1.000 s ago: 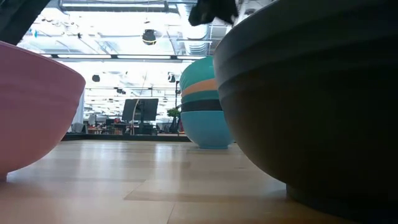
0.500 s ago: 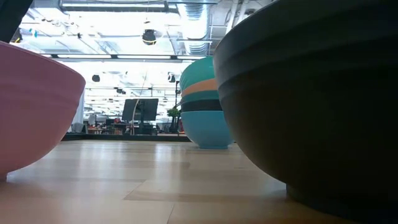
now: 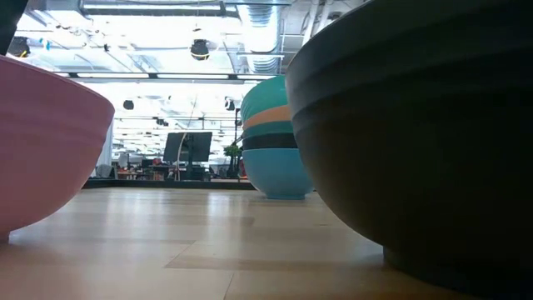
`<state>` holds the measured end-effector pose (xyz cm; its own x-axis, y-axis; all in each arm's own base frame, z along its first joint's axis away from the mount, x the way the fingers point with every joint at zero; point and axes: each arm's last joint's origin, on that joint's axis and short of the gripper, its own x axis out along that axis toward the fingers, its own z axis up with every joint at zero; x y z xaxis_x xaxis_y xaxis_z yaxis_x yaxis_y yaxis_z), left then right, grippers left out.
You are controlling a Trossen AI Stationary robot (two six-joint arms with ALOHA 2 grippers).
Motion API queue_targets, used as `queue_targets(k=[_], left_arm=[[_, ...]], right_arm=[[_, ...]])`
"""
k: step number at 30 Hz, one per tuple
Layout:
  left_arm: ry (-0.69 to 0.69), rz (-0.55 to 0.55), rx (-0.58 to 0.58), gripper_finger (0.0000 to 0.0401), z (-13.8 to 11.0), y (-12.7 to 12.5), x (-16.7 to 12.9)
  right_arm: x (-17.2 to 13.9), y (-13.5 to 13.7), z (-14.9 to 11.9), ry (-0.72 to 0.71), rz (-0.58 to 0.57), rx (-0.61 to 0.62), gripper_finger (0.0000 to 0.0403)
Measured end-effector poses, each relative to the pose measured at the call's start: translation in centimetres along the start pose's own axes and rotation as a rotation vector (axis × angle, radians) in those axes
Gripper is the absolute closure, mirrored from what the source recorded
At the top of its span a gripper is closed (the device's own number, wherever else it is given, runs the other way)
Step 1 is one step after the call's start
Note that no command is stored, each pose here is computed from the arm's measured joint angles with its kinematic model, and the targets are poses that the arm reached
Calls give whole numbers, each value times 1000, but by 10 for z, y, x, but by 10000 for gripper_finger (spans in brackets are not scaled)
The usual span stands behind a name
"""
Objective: Nest bowls inside each other
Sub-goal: Stack the gray bowl on top of the light blue bowl
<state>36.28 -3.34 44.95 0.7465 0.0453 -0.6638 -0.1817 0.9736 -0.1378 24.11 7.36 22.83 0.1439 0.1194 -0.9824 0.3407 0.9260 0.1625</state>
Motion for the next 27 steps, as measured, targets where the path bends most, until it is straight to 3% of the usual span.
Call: queue_targets(k=[7, 15, 27], left_arm=[[-3, 25, 75, 327, -1, 2, -8], [7, 28, 111, 327, -2, 2, -8], [6, 28, 117, 327, -2, 2, -7]], right_arm=[[0, -2, -13, 89, -81, -45, 284], [0, -3, -14, 109, -80, -60, 286], [49, -1, 0, 281, -174, -129, 286]])
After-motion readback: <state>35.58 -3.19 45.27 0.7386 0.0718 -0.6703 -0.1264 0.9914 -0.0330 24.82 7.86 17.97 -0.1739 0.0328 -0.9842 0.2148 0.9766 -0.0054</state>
